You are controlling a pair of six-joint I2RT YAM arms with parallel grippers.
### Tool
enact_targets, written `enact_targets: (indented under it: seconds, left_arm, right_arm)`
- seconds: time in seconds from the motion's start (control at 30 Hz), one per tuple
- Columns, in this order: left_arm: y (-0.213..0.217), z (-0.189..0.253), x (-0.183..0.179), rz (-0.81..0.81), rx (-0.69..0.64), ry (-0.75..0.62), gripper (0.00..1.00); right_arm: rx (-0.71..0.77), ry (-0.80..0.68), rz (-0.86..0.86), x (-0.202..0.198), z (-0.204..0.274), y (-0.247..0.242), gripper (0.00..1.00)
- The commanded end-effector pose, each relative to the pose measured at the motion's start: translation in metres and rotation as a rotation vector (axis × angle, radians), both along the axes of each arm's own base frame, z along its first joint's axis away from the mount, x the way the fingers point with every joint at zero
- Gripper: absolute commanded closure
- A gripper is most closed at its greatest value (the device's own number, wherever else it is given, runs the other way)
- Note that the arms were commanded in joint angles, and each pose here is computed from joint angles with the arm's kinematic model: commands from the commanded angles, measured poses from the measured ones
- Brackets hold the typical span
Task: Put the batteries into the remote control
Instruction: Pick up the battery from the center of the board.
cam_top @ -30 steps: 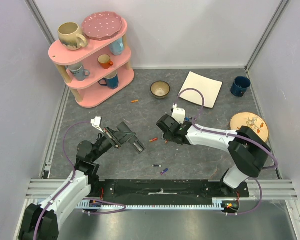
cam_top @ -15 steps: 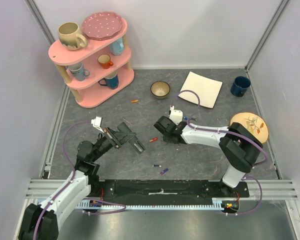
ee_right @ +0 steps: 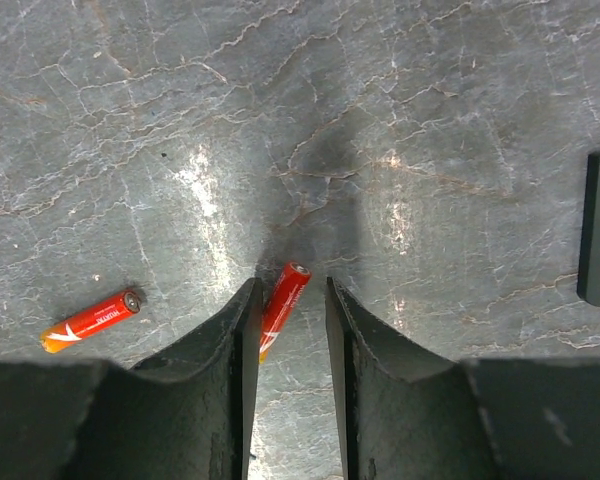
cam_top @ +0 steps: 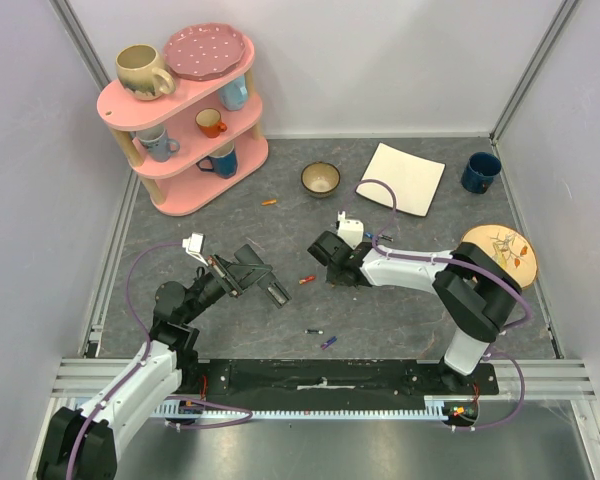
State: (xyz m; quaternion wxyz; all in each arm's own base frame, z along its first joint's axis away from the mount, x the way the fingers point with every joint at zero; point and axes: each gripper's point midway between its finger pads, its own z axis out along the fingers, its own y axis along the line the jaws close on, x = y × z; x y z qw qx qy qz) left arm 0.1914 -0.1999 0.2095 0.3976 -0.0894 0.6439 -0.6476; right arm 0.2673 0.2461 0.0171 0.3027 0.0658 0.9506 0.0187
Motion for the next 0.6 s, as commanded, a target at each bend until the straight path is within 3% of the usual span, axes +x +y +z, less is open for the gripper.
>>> enact_targets:
  seconds: [0.0, 0.57]
  left_arm:
    - [0.0038, -0.0518, -0.0101, 0.006, 0.047, 0.076, 0.98]
    - [0.0051, -0.0541, -0.0094, 0.017, 0.047, 0.08, 0.98]
  right_arm:
    - [0.002, -0.006, 0.031, 0.0062, -0.0006, 0.0063, 0.63]
    - [-0.001, 0.054, 0.113, -0.0029, -0.0105, 0.0129, 0.76]
